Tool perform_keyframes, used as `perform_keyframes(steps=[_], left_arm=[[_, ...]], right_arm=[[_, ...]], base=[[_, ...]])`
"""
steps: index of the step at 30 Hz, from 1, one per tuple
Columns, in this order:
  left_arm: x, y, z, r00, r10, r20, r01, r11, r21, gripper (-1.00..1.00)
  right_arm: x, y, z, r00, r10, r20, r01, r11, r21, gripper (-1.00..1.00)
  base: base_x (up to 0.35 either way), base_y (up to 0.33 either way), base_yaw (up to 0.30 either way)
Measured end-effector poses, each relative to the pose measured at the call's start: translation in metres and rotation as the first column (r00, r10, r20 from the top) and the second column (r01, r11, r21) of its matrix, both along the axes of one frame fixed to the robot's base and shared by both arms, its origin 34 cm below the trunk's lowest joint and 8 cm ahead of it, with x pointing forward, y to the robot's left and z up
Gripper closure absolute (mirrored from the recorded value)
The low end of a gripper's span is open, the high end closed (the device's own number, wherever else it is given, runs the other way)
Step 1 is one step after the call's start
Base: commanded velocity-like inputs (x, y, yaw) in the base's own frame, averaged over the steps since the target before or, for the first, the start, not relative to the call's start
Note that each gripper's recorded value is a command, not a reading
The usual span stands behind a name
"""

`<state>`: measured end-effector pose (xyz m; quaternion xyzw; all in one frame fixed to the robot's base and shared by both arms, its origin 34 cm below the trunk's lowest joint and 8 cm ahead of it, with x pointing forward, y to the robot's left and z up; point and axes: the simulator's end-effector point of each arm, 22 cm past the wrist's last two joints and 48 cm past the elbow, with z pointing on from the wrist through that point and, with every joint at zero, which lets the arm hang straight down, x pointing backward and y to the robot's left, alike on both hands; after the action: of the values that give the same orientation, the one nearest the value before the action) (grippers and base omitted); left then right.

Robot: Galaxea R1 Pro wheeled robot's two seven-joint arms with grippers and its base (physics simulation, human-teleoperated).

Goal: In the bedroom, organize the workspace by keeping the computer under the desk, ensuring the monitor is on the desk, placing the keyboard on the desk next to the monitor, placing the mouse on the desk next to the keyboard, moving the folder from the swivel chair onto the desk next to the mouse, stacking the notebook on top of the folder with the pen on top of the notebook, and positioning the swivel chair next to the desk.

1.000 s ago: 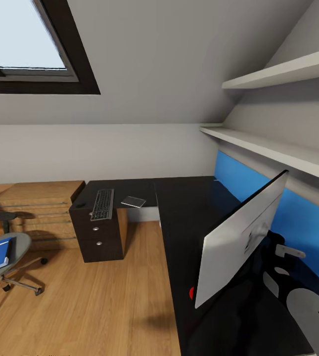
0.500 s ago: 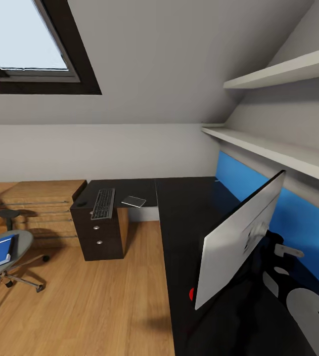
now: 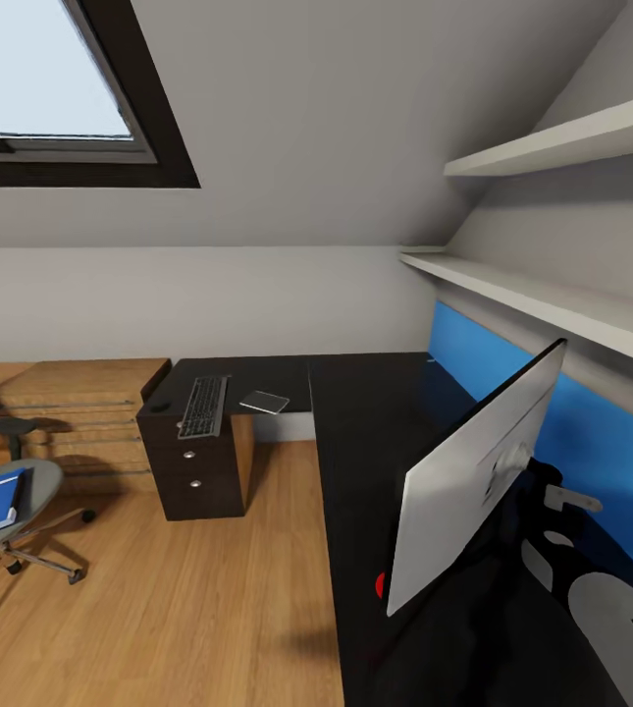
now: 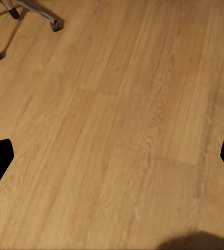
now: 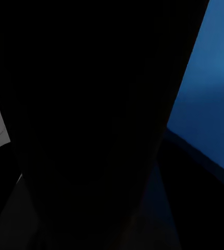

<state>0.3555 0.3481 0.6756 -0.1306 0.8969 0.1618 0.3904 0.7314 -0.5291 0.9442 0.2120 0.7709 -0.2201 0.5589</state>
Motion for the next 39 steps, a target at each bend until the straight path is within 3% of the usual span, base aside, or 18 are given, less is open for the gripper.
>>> perform_keyframes(steps=[9,39], left_arm=[[0.0000,0.0002,0.0001,1.000,0.000,0.000,0.000,1.000,0.000,-1.00],[0.0000,0.0001,0.0001,1.000,0.000,0.000,0.000,1.000,0.000,-1.00]], right_arm=[[0.0043,0.0045,0.0018,1.000,0.028,0.002,-0.028,1.000,-0.002,1.00],[0.0008,-0.0008,0.0023,1.000,0.000,0.001,0.000,1.000,-0.006,1.00]], base=[[0.023,-0.060,0.000],[0.095,0.000,0.000]])
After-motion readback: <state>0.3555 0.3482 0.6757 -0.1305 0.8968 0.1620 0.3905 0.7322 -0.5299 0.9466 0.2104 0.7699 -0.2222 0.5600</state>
